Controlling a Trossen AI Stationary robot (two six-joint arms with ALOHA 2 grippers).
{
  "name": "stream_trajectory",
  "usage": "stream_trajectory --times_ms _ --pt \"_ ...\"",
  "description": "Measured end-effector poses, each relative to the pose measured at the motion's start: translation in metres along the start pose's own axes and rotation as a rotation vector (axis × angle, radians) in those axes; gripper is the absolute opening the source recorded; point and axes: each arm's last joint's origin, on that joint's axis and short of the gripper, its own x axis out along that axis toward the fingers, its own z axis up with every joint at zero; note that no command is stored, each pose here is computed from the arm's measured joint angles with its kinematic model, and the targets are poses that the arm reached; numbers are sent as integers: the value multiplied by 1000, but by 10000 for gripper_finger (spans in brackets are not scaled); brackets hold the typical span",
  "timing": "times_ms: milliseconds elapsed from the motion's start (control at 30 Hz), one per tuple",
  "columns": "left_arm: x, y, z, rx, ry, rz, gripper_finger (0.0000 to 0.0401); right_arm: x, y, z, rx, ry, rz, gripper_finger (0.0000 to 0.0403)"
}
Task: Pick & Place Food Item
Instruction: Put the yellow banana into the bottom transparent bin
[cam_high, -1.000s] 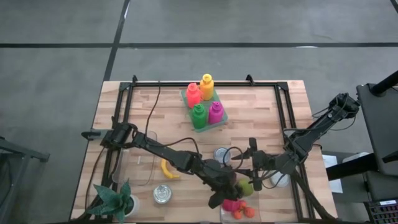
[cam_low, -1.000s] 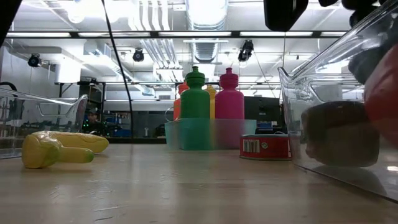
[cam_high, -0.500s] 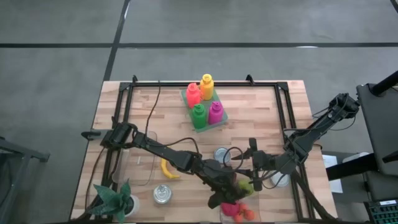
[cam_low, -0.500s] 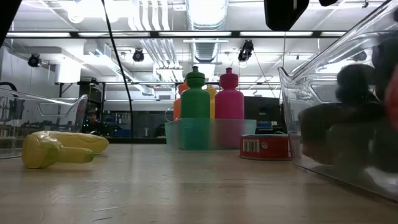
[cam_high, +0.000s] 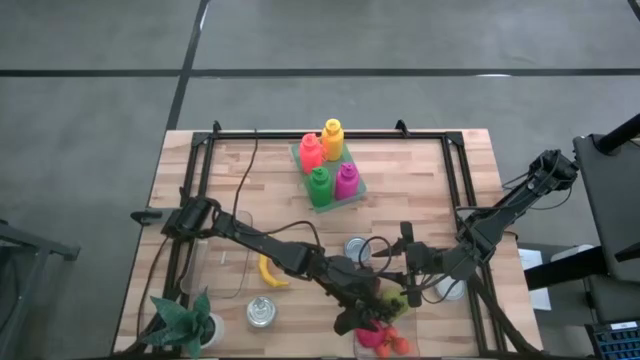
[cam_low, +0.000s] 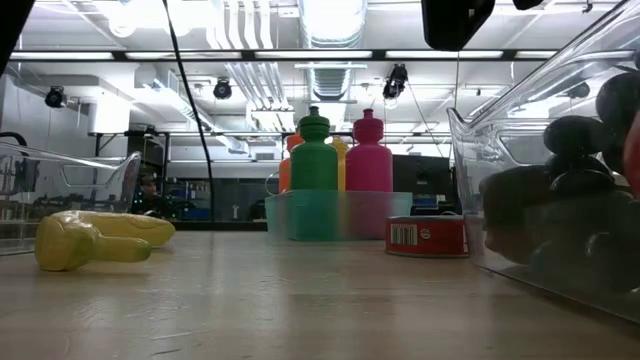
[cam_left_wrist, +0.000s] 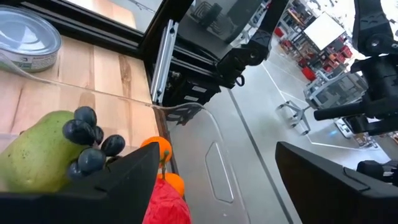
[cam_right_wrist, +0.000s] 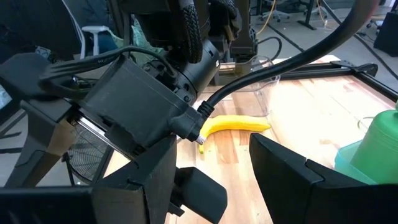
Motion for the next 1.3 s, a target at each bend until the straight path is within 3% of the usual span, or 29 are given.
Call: stream_trajectory --times_ms 267,567,700,1100,1300 --pt "-12 2 4 -24 86 19 327 0 0 0 2 -2 0 199" --pt "-44 -6 8 104 244 120 327 0 0 1 2 -2 1 199" --pt "-60 -12 10 99 308 171 327 0 0 1 1 -1 0 199" --pt "-128 -17 6 -31 555 537 323 0 0 1 1 -2 1 199" --pt "-165 -17 -7 -280 451 754 289 0 0 1 2 -2 1 199"
